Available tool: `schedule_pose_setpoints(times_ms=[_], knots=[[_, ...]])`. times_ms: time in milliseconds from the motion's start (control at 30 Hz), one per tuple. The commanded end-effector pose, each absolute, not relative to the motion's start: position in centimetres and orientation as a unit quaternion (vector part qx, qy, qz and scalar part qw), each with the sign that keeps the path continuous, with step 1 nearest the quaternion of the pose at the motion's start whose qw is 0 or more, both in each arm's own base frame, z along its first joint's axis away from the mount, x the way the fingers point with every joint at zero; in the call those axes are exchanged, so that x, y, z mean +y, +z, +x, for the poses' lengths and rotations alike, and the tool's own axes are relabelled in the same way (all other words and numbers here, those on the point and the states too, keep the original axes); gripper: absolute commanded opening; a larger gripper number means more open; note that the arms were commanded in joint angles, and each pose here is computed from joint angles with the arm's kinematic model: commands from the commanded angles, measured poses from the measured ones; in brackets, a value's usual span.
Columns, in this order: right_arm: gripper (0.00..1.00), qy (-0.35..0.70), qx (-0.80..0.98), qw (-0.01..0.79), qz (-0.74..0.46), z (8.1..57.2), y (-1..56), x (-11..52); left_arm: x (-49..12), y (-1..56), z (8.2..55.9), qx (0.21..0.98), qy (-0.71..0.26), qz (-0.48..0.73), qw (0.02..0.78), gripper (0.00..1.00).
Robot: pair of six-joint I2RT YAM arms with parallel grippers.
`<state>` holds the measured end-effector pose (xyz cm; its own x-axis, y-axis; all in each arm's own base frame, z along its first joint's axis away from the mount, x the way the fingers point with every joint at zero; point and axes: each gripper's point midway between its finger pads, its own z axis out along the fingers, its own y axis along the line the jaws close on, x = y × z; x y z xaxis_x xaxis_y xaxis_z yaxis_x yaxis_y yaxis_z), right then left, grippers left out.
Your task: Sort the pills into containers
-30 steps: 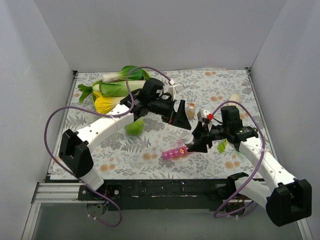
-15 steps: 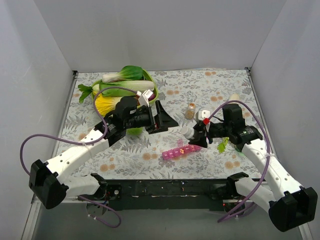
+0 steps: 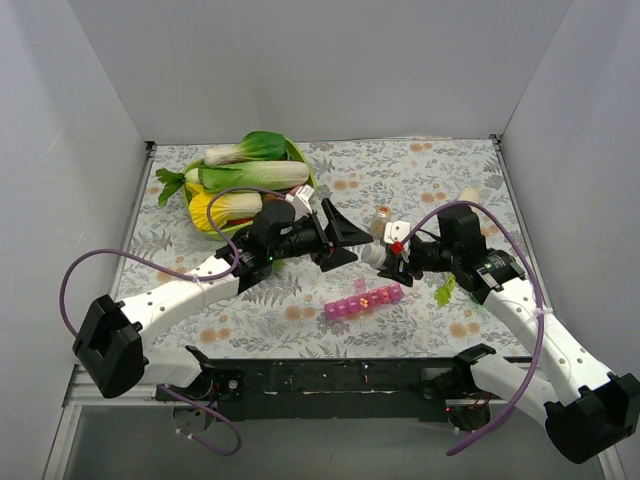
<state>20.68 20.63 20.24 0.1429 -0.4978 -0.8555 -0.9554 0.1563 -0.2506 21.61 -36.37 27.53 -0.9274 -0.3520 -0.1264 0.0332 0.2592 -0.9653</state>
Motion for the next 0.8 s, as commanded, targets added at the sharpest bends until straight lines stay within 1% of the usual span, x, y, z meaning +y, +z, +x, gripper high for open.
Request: schedule_pose_setpoints(times_ms=[0, 33, 200, 233, 367, 433, 633, 733, 767], knots=[[0.01, 0.236, 0.592, 0.480, -0.603, 21.2, 22.0, 20.9, -36.9, 29.2, 22.2, 0.763, -0.613, -0.148, 0.140, 0.78], [0.01, 0.237, 0.592, 0.479, -0.603, 21.2, 21.9, 20.9, -37.0, 29.1, 22.2, 0.766, -0.609, -0.150, 0.138, 0.76], [0.01, 0.239, 0.593, 0.479, -0.602, 21.2, 21.7, 20.9, -37.1, 28.2, 22.4, 0.782, -0.588, -0.155, 0.135, 0.75], [0.01, 0.239, 0.593, 0.479, -0.602, 21.2, 21.7, 20.9, -37.2, 28.0, 22.4, 0.783, -0.587, -0.155, 0.134, 0.72], [0.01, 0.241, 0.594, 0.477, -0.602, 21.1, 21.6, 20.9, -37.6, 27.8, 22.4, 0.787, -0.585, -0.147, 0.130, 0.67], [0.01, 0.241, 0.594, 0.476, -0.601, 21.1, 21.6, 20.9, -37.9, 27.6, 22.4, 0.790, -0.582, -0.142, 0.126, 0.63], [0.01, 0.242, 0.594, 0.478, -0.600, 21.1, 21.6, 20.9, -38.4, 27.5, 22.1, 0.795, -0.581, -0.127, 0.121, 0.60], [0.01, 0.242, 0.594, 0.477, -0.601, 21.0, 21.5, 20.9, -38.5, 27.4, 22.1, 0.796, -0.581, -0.124, 0.119, 0.53], [0.01, 0.242, 0.594, 0.478, -0.600, 21.0, 21.5, 20.9, -38.5, 27.4, 22.0, 0.796, -0.581, -0.121, 0.118, 0.53]])
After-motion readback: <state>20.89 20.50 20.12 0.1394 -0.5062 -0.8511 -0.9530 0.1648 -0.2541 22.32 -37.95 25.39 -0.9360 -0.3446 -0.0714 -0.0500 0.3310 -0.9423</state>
